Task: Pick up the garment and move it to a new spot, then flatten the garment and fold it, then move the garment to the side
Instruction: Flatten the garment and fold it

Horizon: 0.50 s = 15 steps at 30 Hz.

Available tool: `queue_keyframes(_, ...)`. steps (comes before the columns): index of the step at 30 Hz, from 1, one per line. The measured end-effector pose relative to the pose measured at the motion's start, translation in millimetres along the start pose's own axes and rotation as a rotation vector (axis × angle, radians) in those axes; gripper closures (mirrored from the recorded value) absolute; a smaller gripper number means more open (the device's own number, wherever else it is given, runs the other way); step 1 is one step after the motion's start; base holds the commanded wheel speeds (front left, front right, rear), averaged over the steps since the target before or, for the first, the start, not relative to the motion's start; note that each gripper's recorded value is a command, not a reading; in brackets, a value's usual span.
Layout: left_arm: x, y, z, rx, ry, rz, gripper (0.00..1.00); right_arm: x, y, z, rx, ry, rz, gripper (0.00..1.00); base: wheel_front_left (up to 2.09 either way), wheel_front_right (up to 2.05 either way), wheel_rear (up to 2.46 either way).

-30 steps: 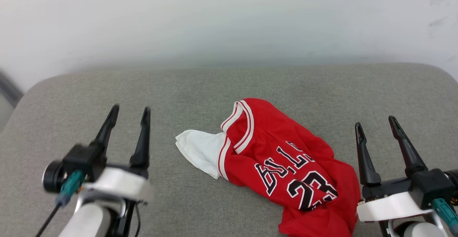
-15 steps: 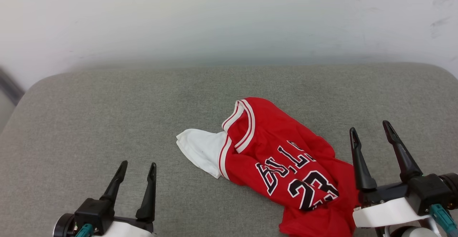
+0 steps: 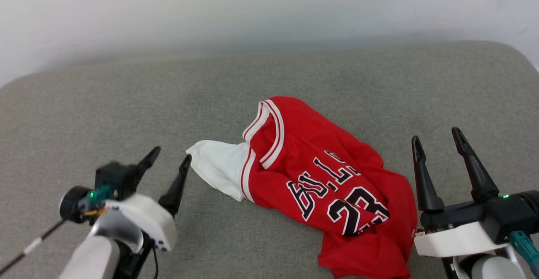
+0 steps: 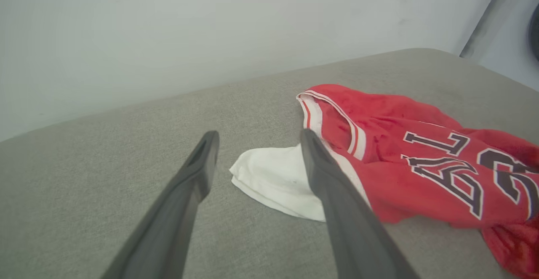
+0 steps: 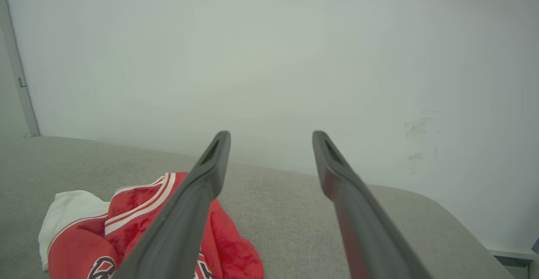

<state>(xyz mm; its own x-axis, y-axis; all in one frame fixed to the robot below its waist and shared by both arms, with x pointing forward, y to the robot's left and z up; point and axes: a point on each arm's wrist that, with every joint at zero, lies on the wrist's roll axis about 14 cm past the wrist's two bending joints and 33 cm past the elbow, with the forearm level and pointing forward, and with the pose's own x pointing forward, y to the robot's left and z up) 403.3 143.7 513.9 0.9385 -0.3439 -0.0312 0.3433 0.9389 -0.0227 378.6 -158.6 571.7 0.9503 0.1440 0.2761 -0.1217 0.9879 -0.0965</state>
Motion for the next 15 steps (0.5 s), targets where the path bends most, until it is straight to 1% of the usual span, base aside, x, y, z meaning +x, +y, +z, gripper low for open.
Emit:
queue_keyframes(2, 19, 2, -3, -0.005, 0.082, -0.031, 0.0, 3, -3, -6, 0.001, 0.014, -0.006, 0.0, 0.0, 0.0, 0.0)
queue_keyframes(4, 34, 3, -15, -0.03, 0.205, -0.063, 0.0, 5, -6, -13, 0.001, 0.032, -0.014, 0.0, 0.0, 0.0, 0.0)
queue_keyframes(6, 50, 8, -17, -0.072, 0.282, -0.082, 0.0, 8, -8, -20, 0.002, 0.046, -0.021, 0.0, 0.0, 0.0, 0.0)
queue_keyframes(7, 58, 12, -19, -0.075, 0.331, -0.091, 0.0, 10, -9, -22, 0.001, 0.052, -0.022, 0.0, 0.0, 0.0, 0.0)
queue_keyframes(11, 73, 25, -44, -0.064, 0.575, -0.124, 0.0, 16, -17, -34, -0.004, 0.076, -0.04, 0.0, 0.0, 0.0, 0.0)
queue_keyframes(15, 83, 27, -69, -0.035, 0.761, -0.164, 0.0, 20, -21, -50, -0.003, 0.111, -0.049, 0.0, 0.0, 0.0, 0.0)
